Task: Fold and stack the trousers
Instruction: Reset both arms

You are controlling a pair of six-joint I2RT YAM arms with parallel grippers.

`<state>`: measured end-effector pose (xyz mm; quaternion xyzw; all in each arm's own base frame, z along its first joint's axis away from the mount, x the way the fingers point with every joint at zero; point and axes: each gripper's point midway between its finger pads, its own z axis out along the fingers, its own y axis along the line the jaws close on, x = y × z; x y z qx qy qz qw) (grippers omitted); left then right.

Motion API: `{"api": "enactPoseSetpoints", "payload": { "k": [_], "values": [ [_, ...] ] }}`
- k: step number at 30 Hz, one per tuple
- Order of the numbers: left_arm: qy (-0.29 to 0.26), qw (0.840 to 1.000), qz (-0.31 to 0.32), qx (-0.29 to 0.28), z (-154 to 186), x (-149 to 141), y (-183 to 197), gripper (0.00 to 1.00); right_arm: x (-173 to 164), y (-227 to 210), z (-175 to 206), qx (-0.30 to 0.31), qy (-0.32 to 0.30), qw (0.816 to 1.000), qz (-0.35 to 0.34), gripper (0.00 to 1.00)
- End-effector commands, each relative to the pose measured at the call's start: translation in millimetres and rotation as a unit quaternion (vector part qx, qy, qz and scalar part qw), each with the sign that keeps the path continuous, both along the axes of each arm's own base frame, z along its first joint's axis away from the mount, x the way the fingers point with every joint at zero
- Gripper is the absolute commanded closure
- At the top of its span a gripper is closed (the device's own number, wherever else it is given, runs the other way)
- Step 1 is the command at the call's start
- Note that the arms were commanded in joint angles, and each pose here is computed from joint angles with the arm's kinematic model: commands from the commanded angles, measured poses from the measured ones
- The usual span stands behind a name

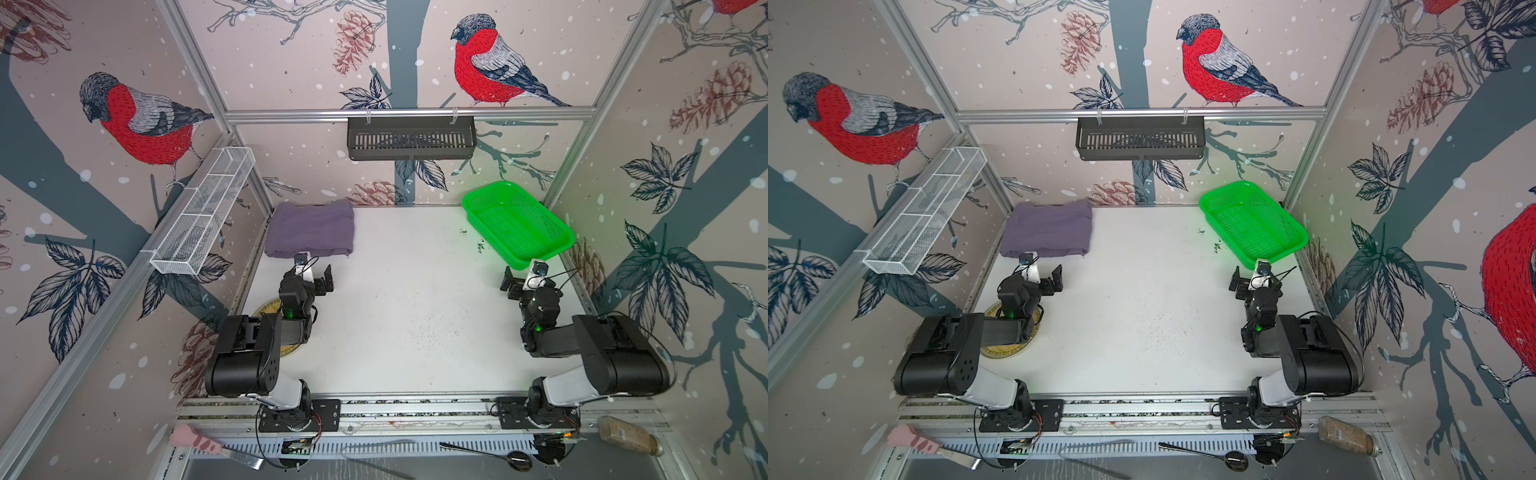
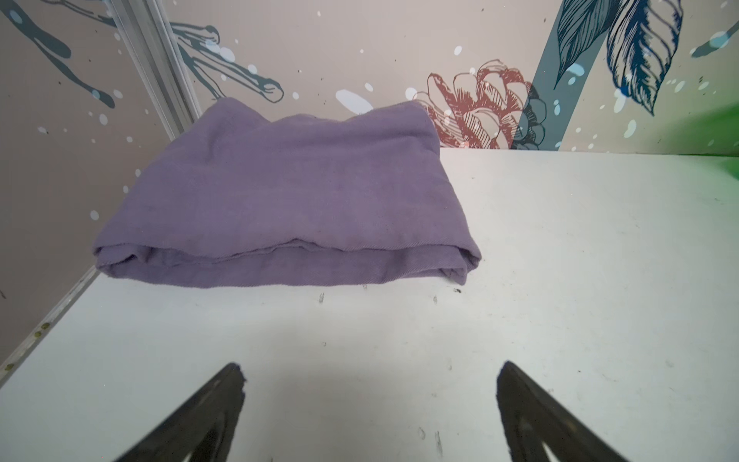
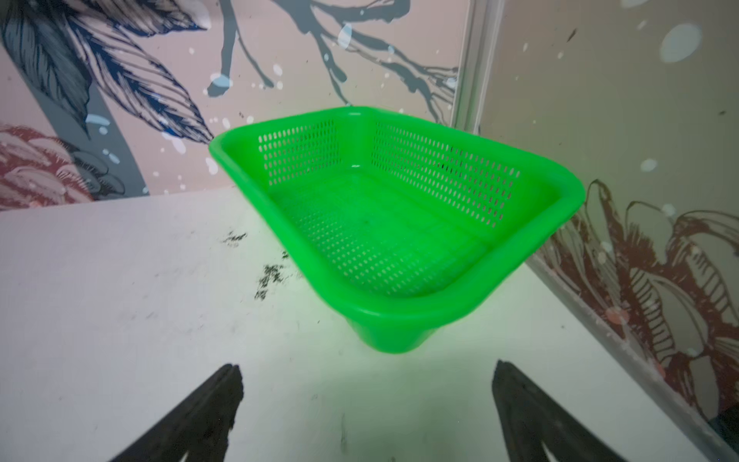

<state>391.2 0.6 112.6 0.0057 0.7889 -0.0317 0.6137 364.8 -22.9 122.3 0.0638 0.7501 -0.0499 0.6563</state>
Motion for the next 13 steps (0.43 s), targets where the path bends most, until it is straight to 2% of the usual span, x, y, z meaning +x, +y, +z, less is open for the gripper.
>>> {"api": "enactPoseSetpoints", "payload": {
  "k": [1,13],
  "values": [
    [-0.04,0.999,-0.007,0.007,17.4,1.7,-1.3,0.02,1.4,-15.0,5.0,0.005,-0.002,0.998,-0.06,0.0],
    [-0.048,0.999,-0.012,0.005,22.8,-0.8,-2.4,0.02,1.6,-15.0,5.8,0.002,-0.005,0.998,-0.062,0.0]
  ]
}}
